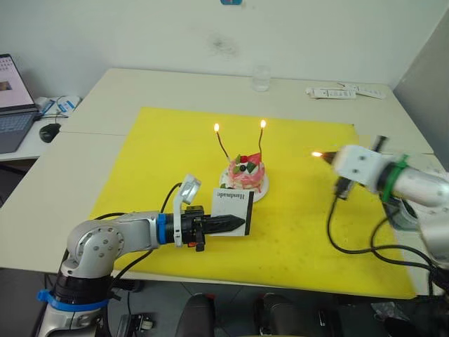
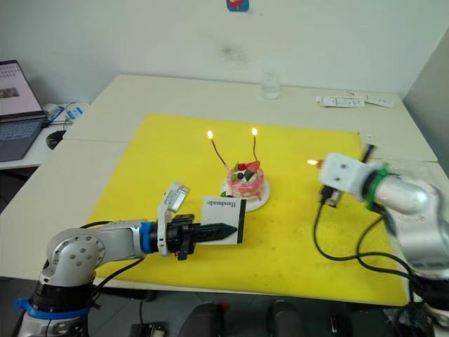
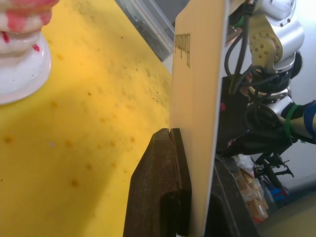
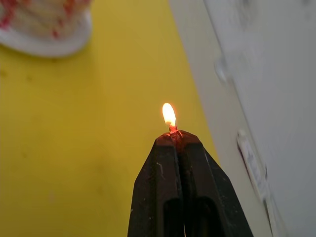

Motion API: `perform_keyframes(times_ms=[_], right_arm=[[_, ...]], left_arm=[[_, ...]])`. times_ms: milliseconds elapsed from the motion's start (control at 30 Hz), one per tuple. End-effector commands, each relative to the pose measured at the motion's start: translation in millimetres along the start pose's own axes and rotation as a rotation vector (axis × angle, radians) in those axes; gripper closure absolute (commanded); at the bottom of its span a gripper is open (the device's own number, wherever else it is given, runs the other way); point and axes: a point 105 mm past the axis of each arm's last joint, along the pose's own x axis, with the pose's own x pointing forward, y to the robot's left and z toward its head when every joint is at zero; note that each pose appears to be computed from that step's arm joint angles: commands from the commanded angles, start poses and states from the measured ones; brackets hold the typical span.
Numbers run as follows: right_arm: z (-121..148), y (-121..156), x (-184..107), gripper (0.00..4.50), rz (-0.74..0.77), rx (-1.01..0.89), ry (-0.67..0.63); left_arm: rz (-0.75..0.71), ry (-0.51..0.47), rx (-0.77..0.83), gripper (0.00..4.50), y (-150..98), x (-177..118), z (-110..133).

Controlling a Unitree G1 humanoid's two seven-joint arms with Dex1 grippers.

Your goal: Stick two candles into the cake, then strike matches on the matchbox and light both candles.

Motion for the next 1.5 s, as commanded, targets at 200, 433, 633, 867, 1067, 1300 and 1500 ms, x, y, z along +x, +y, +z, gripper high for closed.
perform_keyframes(times_ms=[200, 433, 633, 867, 1067, 1300, 1500], right_arm=[[-76.0, -41.6, -59.4, 4.46, -0.419, 0.333, 0.258], [-124.8, -32.5, -67.3, 4.28, -0.515, 0.661, 0.397], [-120.7, -38.1, -59.1, 2.45, -0.54, 0.729, 0.374], [-85.8, -56.1, -60.9, 0.02, -0.539, 0.598, 0.229], [-14.2, -38.3, -54.0, 0.02, -0.206, 0.389, -0.046], [47.3, 43.0, -60.7, 0.02, 0.472, 0.42, -0.165], [57.7, 67.2, -60.0, 0.02, 0.63, 0.402, -0.157]], left_arm=[[-0.015, -0.012, 0.016, 4.5, -2.9, 12.4, -2.1], [0.02, -0.024, 0.01, 4.5, 3.3, 16.4, -6.0], [0.052, -0.017, -0.004, 4.5, 5.9, 12.6, -10.6], [0.134, 0.015, -0.05, 4.5, 9.5, 6.6, -15.1], [0.172, 0.045, -0.135, 4.5, 10.1, 4.7, -14.5], [0.172, 0.072, -0.263, 4.5, 9.3, 13.5, -15.4], [0.177, 0.185, -0.319, 4.5, 4.4, 15.4, -33.1]])
